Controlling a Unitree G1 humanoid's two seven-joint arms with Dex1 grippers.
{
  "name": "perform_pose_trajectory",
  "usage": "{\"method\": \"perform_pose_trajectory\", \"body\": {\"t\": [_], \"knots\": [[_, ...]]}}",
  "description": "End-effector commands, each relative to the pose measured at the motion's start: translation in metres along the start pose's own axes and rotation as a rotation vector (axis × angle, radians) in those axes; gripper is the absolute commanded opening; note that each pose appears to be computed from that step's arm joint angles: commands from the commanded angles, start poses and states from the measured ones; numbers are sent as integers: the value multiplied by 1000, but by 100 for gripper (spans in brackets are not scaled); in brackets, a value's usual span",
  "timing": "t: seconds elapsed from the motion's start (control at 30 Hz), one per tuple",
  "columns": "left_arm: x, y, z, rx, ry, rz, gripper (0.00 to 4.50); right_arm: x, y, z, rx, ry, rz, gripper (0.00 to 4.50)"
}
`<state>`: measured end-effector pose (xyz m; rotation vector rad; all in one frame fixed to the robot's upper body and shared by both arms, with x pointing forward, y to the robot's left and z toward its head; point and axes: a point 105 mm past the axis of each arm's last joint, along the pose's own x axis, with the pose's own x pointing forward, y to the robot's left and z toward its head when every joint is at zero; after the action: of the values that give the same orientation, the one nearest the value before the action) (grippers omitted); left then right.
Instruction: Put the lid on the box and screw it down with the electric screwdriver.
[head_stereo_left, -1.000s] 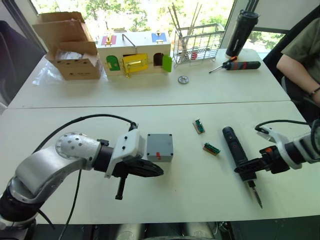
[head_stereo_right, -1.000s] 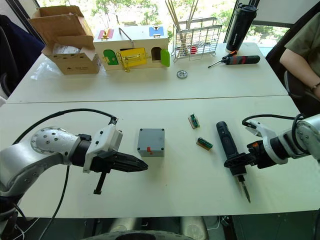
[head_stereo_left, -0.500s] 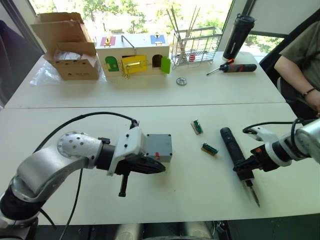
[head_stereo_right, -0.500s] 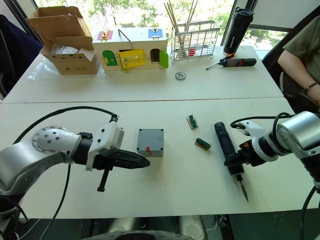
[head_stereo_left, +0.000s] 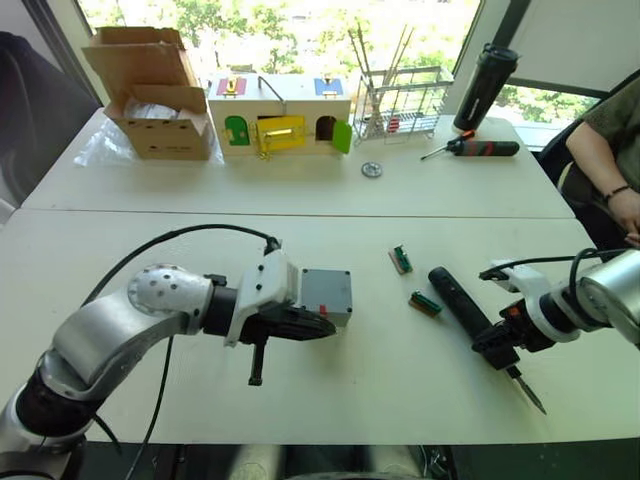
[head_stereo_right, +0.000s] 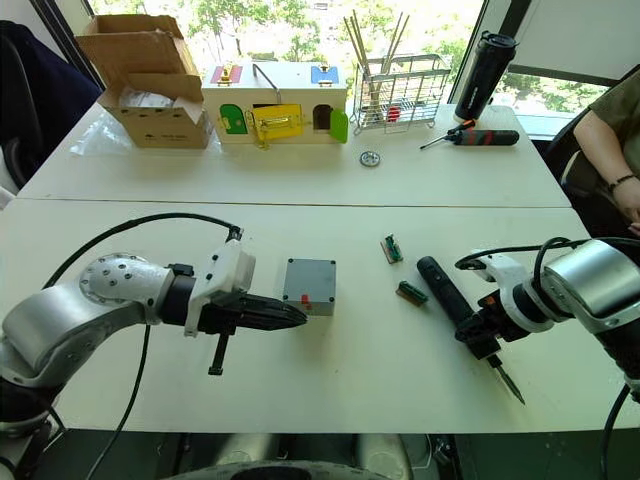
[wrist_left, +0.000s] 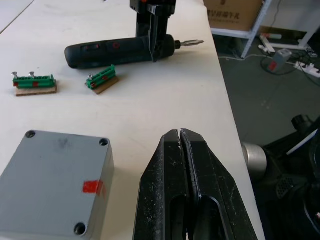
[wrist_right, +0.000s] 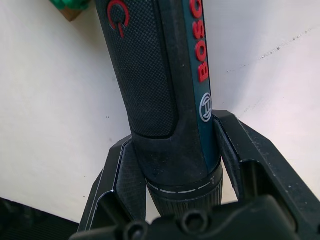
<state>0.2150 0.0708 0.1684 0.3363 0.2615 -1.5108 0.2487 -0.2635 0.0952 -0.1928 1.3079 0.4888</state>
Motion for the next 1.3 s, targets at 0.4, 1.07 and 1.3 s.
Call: {"method": "perform_pose_trajectory", "body": {"t": [0.4,1.07,1.3], "knots": [[-35,55,1,-76,-69,97,0,-158,-23,103,66,-917,-391,176],[-5,75,-32,-75,-45,256,0,-104,155,134,-166,-1660,236,176],[0,73,-48,-10,56,247,0,-90,168,134,-185,-1621,276,176]]}}
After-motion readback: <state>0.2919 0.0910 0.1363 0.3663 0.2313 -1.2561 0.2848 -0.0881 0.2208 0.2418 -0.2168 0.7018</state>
